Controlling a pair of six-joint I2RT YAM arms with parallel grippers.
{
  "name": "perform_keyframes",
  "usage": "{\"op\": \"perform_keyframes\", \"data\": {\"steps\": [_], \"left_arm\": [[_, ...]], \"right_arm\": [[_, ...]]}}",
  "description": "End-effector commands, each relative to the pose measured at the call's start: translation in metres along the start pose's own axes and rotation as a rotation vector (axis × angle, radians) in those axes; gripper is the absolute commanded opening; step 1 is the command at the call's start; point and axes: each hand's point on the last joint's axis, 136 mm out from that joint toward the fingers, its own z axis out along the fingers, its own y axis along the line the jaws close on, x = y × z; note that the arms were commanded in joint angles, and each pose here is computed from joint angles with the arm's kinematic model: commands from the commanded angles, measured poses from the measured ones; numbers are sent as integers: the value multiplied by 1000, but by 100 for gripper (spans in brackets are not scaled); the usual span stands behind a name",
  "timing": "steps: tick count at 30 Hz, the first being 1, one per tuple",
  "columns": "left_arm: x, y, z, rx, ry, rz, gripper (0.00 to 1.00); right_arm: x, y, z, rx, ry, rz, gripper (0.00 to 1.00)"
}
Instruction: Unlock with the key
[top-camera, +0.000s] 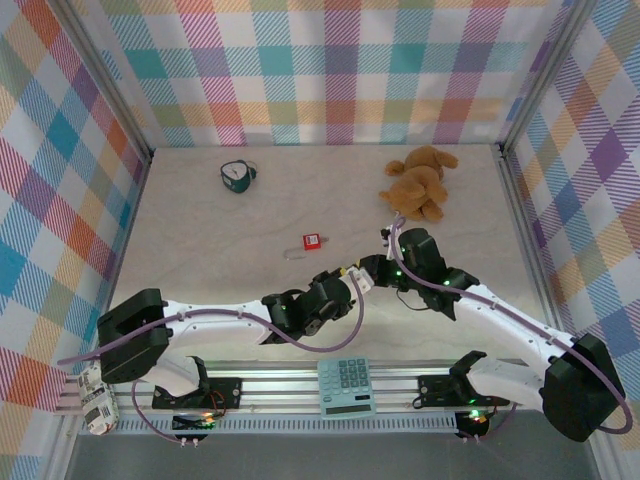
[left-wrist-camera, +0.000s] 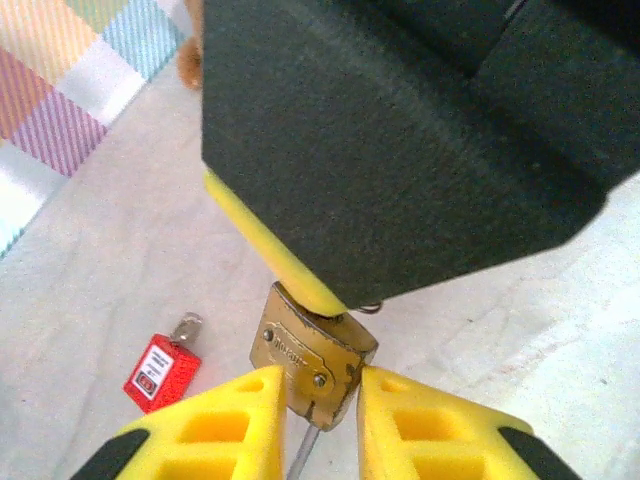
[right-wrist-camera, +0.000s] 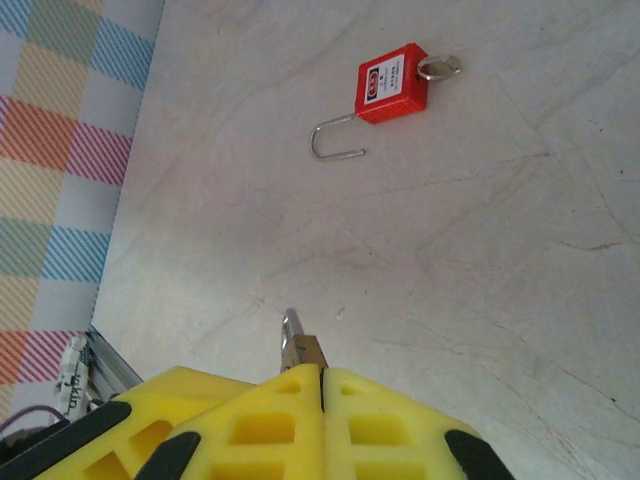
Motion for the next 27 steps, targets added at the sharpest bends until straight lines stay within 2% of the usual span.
{"op": "perform_keyframes", "data": {"steps": [1,8,14,17,20,23,25,27], "left_arm": [[-42,1,1,-75,-149,55,18],[-41,-8,1,-78,-161,98,17],[-38,-12,-1,-48,-156,72,17],[-35,-10,-5,-36,-144,63,21],[-32,-1,-15,-43,-129,57,35],[-31,14,-30,-69,-126,39,61],[-30,25,-39,-92,-125,13,70],[-27,31,-43,-98,-122,-15,75]], "right_arm": [[38,20,9,-107,165,95,0],[40,23,7,-123,174,107,0],[31,19,4,-91,116,98,0],[26,17,2,-73,88,85,0],[22,17,-1,-71,73,69,0],[19,19,-2,-78,62,57,0],[18,19,-2,-80,59,55,0],[18,20,0,-91,55,53,0]]}}
